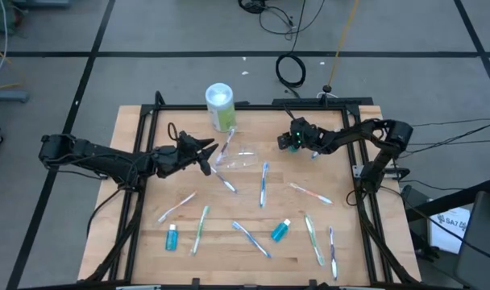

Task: Pick & Place toothbrushing station
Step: Put the top mouthwash into the center of the transparent organizer

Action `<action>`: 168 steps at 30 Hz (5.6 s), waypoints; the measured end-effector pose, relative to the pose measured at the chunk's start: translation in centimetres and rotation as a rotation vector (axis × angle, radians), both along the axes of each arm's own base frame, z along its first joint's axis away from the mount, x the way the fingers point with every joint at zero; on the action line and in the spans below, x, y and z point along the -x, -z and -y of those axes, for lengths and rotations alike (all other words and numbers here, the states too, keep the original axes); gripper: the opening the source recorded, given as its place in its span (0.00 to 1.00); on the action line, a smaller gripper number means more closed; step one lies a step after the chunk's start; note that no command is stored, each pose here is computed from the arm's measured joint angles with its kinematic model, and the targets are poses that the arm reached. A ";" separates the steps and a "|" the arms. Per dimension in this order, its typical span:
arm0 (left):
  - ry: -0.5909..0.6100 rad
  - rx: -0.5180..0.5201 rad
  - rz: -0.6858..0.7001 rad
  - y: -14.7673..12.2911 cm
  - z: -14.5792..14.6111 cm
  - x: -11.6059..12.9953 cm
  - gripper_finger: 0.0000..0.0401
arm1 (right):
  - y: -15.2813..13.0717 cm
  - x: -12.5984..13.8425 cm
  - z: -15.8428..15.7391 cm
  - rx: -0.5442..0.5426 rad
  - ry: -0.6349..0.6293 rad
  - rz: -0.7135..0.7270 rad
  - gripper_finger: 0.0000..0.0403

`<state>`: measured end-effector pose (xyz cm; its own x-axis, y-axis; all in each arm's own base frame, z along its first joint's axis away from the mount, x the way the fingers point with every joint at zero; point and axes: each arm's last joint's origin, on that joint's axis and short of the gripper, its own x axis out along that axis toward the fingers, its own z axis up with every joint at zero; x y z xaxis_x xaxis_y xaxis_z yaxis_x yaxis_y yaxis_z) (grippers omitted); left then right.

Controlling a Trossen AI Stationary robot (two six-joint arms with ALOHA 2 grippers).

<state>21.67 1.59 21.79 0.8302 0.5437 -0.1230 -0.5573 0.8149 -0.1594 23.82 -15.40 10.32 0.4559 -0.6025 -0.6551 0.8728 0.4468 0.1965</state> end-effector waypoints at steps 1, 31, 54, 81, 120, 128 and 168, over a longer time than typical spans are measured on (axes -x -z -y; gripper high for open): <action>0.000 -0.001 -0.001 0.0 0.0 0.0 0.32 | 0.0 0.0 0.0 0.003 -0.009 -0.010 0.45; 0.000 -0.001 -0.002 0.0 0.0 0.0 0.32 | -0.1 0.1 -0.1 0.044 -0.121 -0.090 0.25; 0.015 0.011 0.006 0.0 0.0 0.0 0.32 | -6.5 -2.5 -2.8 0.280 -0.406 0.279 0.24; 0.462 -0.042 0.072 -0.7 0.6 -6.8 0.48 | -11.2 -4.8 -8.1 0.477 -0.779 0.763 0.24; 0.469 0.054 0.083 -0.6 -1.6 -15.0 0.60 | -11.8 -5.0 -9.5 0.509 -0.821 0.830 0.24; 0.496 0.048 0.102 -0.7 -1.8 -15.0 0.60 | -12.1 -5.0 -10.0 0.520 -0.833 0.858 0.24; 0.526 0.035 0.099 -0.8 -1.9 -15.0 0.39 | -12.0 -5.1 -10.2 0.555 -0.841 0.829 0.29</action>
